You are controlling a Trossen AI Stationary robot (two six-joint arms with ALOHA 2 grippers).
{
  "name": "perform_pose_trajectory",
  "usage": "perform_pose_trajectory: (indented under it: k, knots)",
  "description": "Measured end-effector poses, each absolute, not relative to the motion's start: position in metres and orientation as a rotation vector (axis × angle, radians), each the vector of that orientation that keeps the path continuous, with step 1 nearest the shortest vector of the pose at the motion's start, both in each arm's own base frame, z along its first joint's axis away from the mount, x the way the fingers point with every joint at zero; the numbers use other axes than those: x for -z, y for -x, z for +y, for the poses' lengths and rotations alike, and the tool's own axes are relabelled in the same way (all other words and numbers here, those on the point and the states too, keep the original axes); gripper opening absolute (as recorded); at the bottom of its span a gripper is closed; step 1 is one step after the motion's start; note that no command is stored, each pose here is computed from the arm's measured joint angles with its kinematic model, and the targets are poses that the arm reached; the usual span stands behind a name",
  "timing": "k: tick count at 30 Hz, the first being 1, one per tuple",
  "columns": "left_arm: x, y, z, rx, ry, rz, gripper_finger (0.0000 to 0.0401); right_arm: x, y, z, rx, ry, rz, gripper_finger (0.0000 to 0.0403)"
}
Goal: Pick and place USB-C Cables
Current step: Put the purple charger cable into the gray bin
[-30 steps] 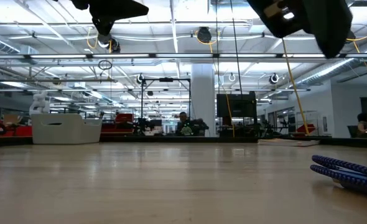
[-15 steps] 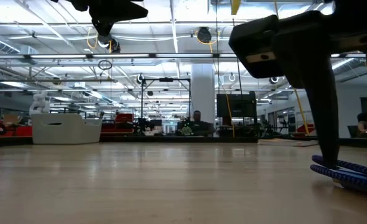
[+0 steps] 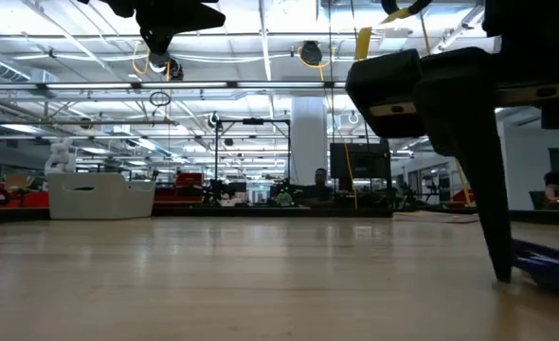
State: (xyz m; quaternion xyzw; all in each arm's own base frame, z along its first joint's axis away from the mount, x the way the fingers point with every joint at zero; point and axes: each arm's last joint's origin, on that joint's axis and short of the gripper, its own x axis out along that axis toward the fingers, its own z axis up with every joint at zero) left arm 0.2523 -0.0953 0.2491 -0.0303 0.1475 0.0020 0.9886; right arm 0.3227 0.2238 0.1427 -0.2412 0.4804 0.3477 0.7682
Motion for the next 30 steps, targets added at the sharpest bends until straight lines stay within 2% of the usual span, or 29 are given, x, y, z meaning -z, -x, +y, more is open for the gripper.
perform_pose_trajectory:
  k: [4, 16, 30]
  knots:
    - [-0.2491, -0.2523, -0.0953, -0.004, 0.06, 0.296, 0.0159, -0.137, -0.3199, 0.2201, -0.721, 0.474, 1.063, 0.0174]
    - [-0.2491, -0.2523, -0.0953, -0.004, 0.06, 0.296, 0.0159, -0.134, -0.3174, 0.2171, -0.604, 0.328, 1.151, 0.0077]
    - [-0.2495, -0.2524, -0.0954, -0.004, 0.065, 0.293, 0.0159, -0.133, -0.3154, 0.2164, -0.483, 0.166, 1.217, 0.0028]
